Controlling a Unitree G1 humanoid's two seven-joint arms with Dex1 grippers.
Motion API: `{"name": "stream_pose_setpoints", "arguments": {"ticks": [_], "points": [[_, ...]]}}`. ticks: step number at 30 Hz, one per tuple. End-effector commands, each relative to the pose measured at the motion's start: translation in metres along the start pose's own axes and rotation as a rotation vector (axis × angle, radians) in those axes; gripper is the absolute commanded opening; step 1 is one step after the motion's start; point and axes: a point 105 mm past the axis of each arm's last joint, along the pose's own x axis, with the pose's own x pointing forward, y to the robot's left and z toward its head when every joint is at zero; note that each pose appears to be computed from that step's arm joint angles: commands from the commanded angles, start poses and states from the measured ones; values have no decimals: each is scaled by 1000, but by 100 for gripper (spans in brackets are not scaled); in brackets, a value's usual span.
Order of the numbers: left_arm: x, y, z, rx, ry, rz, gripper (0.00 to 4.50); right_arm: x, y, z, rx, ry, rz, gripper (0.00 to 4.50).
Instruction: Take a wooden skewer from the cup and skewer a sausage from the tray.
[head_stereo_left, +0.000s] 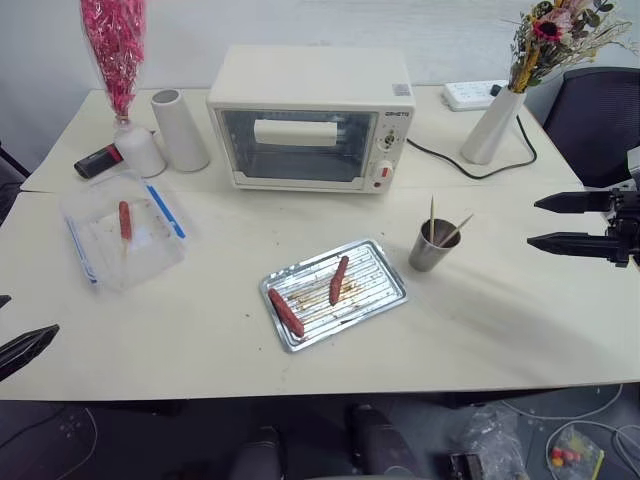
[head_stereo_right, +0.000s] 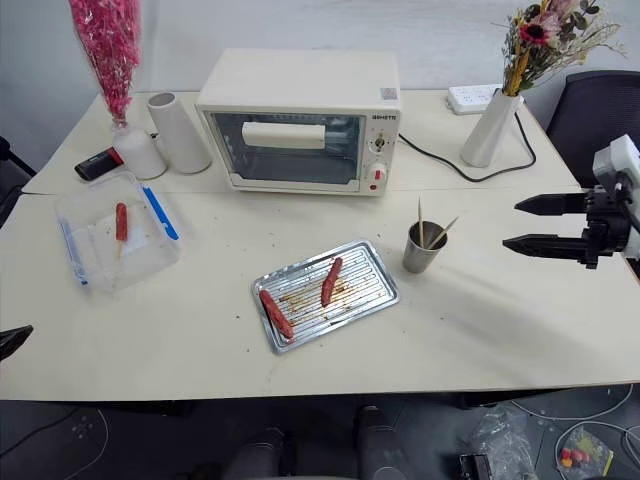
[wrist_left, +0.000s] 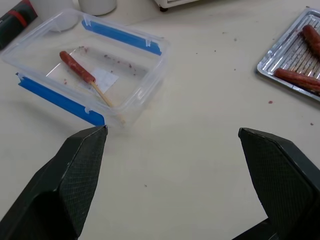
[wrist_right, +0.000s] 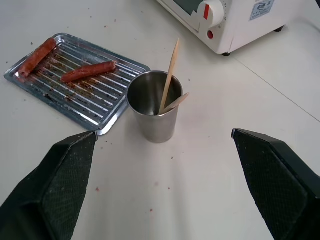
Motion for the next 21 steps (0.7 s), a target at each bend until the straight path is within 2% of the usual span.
{"name": "stream_pose_setpoints", "arguments": {"ticks": [1,21], "points": [[0,-3,6,26,-11,-6,444,-3,4,12,-49,-26,33,450],[9,-4,9,20,-28,-15,444,1,0,16,-60,-38,5,450]]}}
